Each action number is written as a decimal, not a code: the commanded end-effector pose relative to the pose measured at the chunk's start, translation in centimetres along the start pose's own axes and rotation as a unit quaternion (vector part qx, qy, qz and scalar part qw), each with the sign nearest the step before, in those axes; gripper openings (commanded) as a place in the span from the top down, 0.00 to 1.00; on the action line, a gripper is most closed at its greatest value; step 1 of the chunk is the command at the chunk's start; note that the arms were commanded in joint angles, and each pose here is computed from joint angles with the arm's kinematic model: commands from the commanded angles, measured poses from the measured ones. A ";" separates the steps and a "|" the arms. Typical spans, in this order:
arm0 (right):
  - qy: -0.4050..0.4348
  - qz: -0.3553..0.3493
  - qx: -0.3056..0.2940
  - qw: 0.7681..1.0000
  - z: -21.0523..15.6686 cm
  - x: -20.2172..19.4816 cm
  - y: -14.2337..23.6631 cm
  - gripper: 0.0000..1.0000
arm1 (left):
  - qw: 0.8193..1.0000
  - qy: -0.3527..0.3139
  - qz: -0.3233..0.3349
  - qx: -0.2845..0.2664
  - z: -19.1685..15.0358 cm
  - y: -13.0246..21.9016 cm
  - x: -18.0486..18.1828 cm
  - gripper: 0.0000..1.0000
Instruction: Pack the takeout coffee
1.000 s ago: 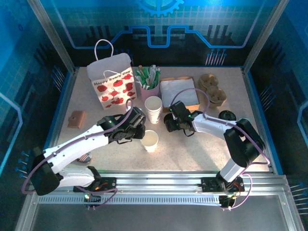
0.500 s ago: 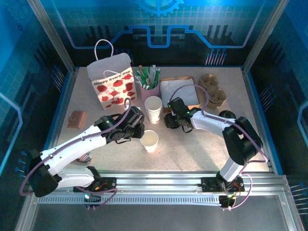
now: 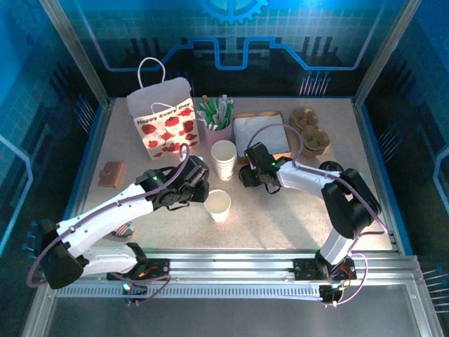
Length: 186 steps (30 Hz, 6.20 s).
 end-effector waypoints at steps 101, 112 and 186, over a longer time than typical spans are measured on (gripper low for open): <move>0.088 -0.082 0.000 0.993 0.7 1.3 -1.6 0.21 | 0.999 -0.015 0.022 -0.024 -0.3 1.9 1.3 0.65; 0.069 -0.071 -0.023 0.995 1.1 1.1 0.4 0.31 | 0.999 -0.017 0.027 -0.025 -0.1 2.1 1.3 0.65; -0.297 0.300 -0.125 0.898 -0.7 -8.0 5.7 0.37 | 0.925 0.291 -0.242 -0.040 16.9 -10.9 -12.0 0.62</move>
Point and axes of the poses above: each hand's point on the last joint's axis, 136 mm out from that joint toward the fingers, its own y axis back along the fingers, its own x axis along the line the jaws close on, z = x × y, the point moved 8 cm from there along y, back along the fingers, and after that the axes turned 9 degrees about -y, right-handed, at the moved point
